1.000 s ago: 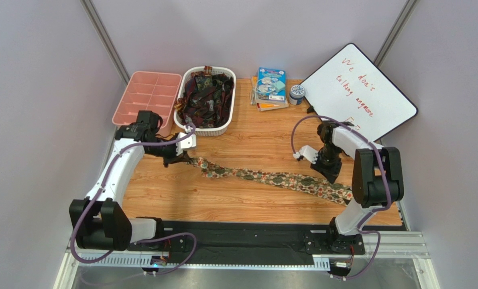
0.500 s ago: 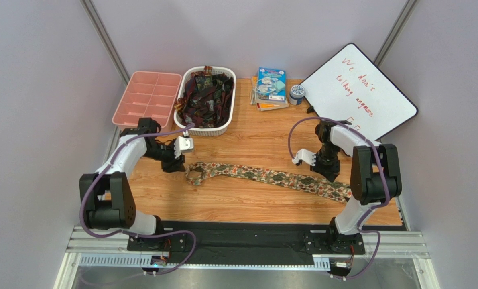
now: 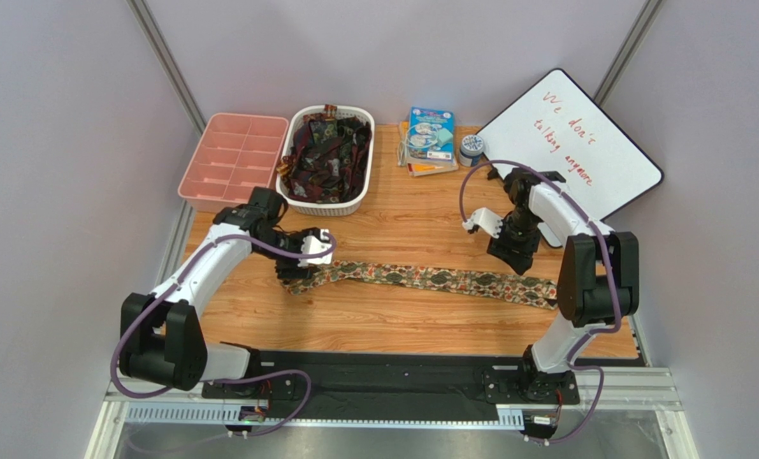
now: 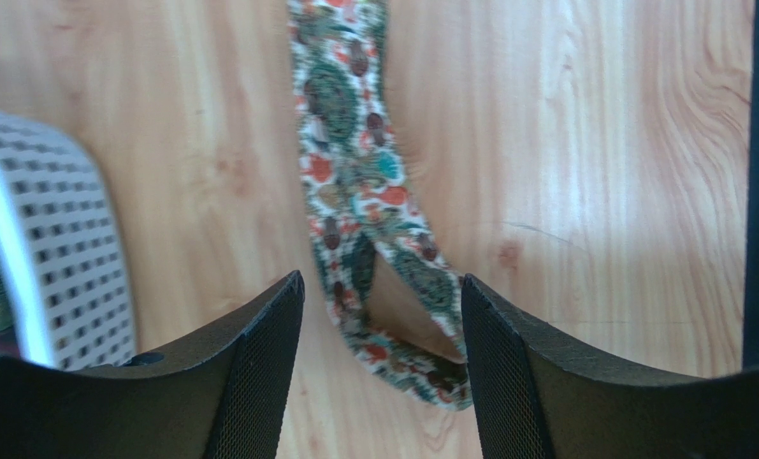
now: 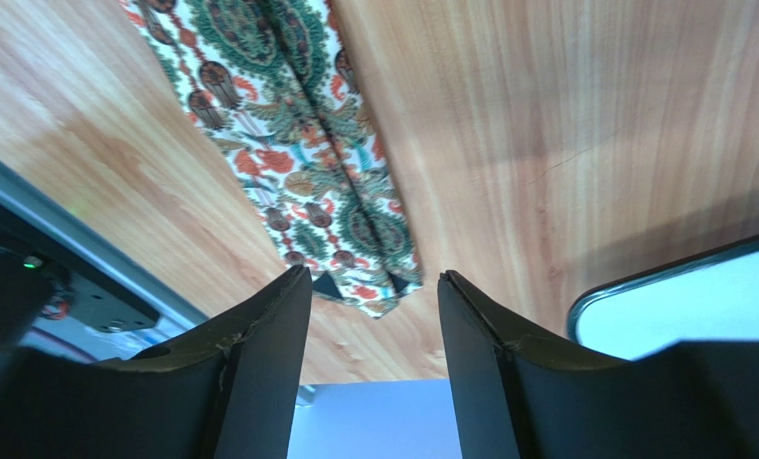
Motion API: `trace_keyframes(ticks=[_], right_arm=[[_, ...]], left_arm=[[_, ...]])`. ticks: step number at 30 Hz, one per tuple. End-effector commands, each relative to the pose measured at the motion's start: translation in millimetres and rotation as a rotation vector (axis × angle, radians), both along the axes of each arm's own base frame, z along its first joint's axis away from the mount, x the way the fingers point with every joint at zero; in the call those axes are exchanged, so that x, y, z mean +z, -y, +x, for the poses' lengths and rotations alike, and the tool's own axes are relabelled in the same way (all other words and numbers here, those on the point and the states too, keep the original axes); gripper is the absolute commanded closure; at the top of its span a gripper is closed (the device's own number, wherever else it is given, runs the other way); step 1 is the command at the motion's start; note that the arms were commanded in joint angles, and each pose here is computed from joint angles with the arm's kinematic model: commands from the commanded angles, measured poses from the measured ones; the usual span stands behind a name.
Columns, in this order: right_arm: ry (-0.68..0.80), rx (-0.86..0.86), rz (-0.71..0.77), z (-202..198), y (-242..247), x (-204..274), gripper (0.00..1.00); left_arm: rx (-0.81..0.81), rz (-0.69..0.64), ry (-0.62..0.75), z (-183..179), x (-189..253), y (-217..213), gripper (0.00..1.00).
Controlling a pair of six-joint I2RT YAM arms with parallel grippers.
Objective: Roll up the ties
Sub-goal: Flatten out the tie at the center of the board.
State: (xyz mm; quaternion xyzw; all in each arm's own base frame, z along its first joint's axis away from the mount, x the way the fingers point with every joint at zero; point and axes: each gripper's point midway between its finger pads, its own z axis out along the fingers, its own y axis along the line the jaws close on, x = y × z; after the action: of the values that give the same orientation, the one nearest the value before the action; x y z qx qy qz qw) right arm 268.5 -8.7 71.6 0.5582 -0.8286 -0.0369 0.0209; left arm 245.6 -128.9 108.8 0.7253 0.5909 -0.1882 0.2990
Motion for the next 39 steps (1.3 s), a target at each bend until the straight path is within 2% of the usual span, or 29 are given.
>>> trace_keyframes(ticks=[1,7,10,14,15,16,19,20,21,23,28,30,32,33,35,37,38,39], right_arm=[[0.012,-0.095,0.040,-10,-13,17,0.43],[0.048,-0.166,0.023,-16,-28,-20,0.42],[0.051,-0.158,-0.024,-23,-28,-44,0.42],[0.068,-0.122,-0.107,-26,-11,-69,0.43],[0.070,-0.106,-0.145,-27,-4,-72,0.44],[0.066,-0.094,-0.162,-29,-1,-76,0.47],[0.068,-0.039,-0.208,-29,13,-82,0.51],[0.078,-0.028,-0.210,-26,16,-79,0.52],[0.082,-0.017,-0.213,-23,21,-78,0.55],[0.086,0.002,-0.213,-19,24,-73,0.57],[0.086,0.035,-0.198,-14,23,-67,0.59],[0.095,0.027,-0.191,-9,22,-64,0.58],[0.094,0.030,-0.188,-8,21,-62,0.58],[0.102,0.029,-0.184,-6,20,-60,0.58],[0.100,0.029,-0.173,-8,19,-57,0.58],[0.106,0.027,-0.165,-7,17,-54,0.58],[0.105,0.025,-0.159,-8,16,-54,0.58],[0.103,0.024,-0.157,-8,16,-54,0.58]], left_arm=[[-0.032,0.125,0.001,-5,-30,-11,0.33],[0.023,0.246,-0.023,8,-56,-27,0.31],[0.005,0.303,-0.073,-2,-68,-33,0.37],[-0.017,0.378,-0.130,-9,-74,-45,0.58],[-0.020,0.393,-0.146,-9,-67,-47,0.69],[-0.026,0.410,-0.171,-11,-64,-49,0.74],[-0.041,0.342,-0.240,-14,-30,-38,0.89],[-0.037,0.318,-0.221,-5,-14,-33,0.94],[-0.035,0.309,-0.261,-9,-12,-31,0.96],[-0.016,0.305,-0.251,2,-7,-28,1.00],[0.064,0.323,-0.255,34,-29,-25,1.00],[0.084,0.352,-0.245,44,-42,-30,0.86],[0.120,0.344,-0.213,54,-47,-34,0.64],[0.114,0.306,-0.209,55,-41,-31,0.60],[0.085,0.256,-0.202,51,-32,-27,0.38],[0.039,0.172,-0.164,45,-17,-12,0.10],[0.019,0.152,-0.145,42,-18,-7,0.01],[0.016,0.130,-0.104,41,-12,-2,0.01]])
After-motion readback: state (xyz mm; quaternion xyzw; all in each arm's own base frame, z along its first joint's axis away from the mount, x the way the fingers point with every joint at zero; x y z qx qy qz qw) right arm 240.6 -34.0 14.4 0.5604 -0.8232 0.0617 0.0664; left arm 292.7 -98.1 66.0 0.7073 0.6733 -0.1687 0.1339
